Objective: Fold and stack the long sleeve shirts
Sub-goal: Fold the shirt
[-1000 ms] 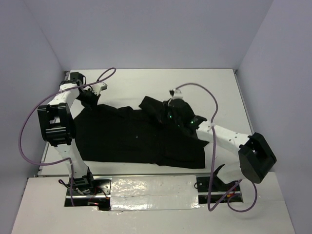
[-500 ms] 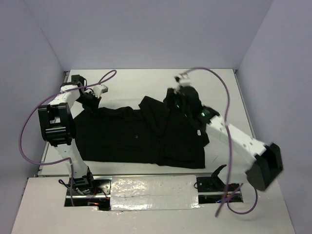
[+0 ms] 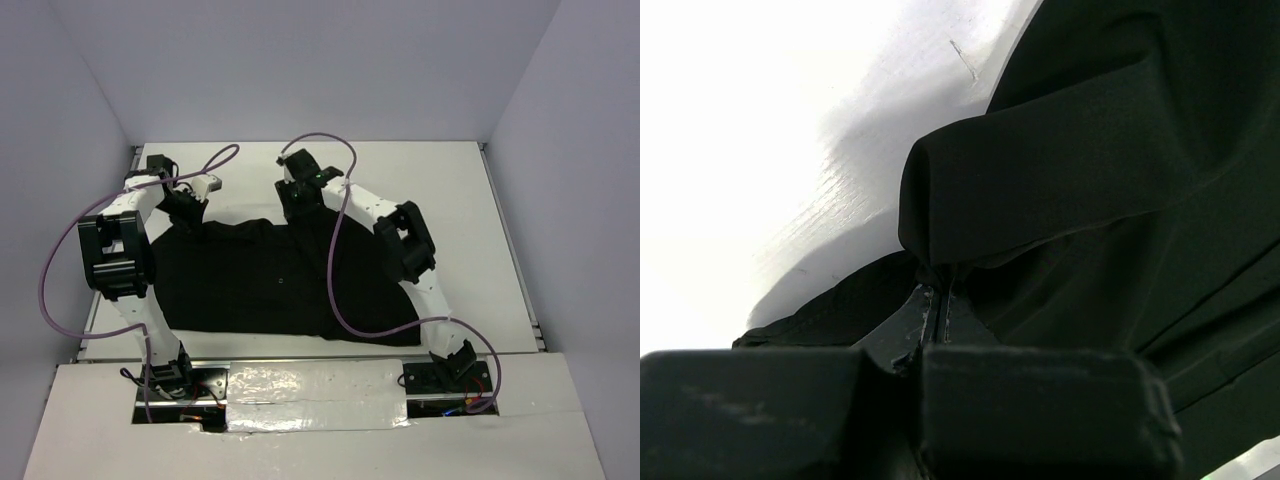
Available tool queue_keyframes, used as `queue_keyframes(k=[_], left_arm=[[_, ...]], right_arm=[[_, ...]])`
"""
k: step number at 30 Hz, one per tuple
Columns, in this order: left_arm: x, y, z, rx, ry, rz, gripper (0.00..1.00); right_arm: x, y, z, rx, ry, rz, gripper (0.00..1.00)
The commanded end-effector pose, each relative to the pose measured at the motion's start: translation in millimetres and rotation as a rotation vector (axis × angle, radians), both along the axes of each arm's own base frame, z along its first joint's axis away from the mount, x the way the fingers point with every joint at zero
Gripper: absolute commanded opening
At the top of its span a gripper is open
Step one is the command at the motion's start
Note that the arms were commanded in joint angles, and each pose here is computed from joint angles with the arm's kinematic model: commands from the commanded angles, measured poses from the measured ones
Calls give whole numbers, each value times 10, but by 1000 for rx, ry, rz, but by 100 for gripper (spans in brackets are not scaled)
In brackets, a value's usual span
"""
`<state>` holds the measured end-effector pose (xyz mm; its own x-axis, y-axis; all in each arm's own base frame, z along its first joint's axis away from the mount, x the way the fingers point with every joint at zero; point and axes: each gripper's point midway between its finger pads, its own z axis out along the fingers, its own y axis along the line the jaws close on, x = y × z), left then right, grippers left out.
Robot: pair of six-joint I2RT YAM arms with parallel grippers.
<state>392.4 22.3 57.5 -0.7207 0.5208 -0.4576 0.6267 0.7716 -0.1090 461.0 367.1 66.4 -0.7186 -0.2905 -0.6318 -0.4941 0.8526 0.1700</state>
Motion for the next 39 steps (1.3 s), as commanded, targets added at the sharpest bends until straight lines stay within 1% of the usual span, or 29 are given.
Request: queue_keyframes(k=[1,2,3,6,8,9,11,12,13,15,16,17,19,20,21,22,23,24,25,26,27,30,33,34,35,36,37,39], left_arm=[[47,-70,172,-28,-41,-2,0],[59,-57,184,-25,-45,2,0],[63,-59,180,-24,-43,1,0],[68,-48,185,-19,-40,4,0],[67,-41,187,-15,-39,6,0],[73,-40,203,-14,-43,6,0],[80,-23,223,-4,-50,10,0],[82,-17,245,0,-56,10,0],[90,-6,265,6,-63,13,0],[149,37,319,27,-90,34,0],[180,53,348,34,-105,44,0],[210,69,366,40,-118,55,0],[309,108,426,53,-156,83,0],[352,124,468,56,-170,102,0],[398,164,478,69,-182,119,0],[431,186,490,76,-189,133,0],[469,202,522,81,-199,157,0],[519,236,545,91,-217,172,0],[543,273,555,106,-221,189,0],[589,289,589,108,-232,200,0],[605,292,605,109,-235,200,0],[658,295,666,104,-243,208,0],[689,360,697,132,-253,232,0],[680,392,685,147,-249,235,0],[672,407,699,150,-252,233,0],[651,436,692,156,-251,228,0],[641,465,702,160,-254,228,0],[602,455,711,145,-249,199,0]], right_arm=[[-110,43,88,14,48,70,50],[-131,66,113,32,46,84,50],[-203,37,-11,23,68,88,50],[-135,-70,-68,-16,24,52,50],[-86,-129,-114,-48,4,33,47],[-80,-133,-116,-48,3,35,35],[-39,-156,-35,-37,-12,18,19],[-4,-163,26,-24,-26,11,9],[16,-176,90,-13,-37,5,5],[74,-216,381,38,-77,-11,0],[86,-238,479,49,-92,-14,0],[124,-300,723,66,-135,-29,0],[212,-442,976,92,-191,-52,0],[209,-532,1206,124,-227,-67,0],[201,-546,1345,189,-228,-70,0],[340,-684,1526,258,-269,-101,0],[298,-764,1671,319,-276,-109,0],[317,-746,1878,436,-286,-100,0],[406,-952,1961,478,-298,-139,0],[378,-1037,2026,514,-306,-151,0],[402,-1048,2174,561,-348,-135,0],[455,-1180,2209,539,-397,-136,0],[512,-1300,2305,513,-447,-137,0],[460,-1335,2387,540,-454,-142,0],[491,-1462,2491,566,-481,-160,0],[444,-1510,2726,615,-528,-148,0],[420,-1564,2781,651,-519,-170,0],[400,-1729,2970,661,-564,-191,0]])
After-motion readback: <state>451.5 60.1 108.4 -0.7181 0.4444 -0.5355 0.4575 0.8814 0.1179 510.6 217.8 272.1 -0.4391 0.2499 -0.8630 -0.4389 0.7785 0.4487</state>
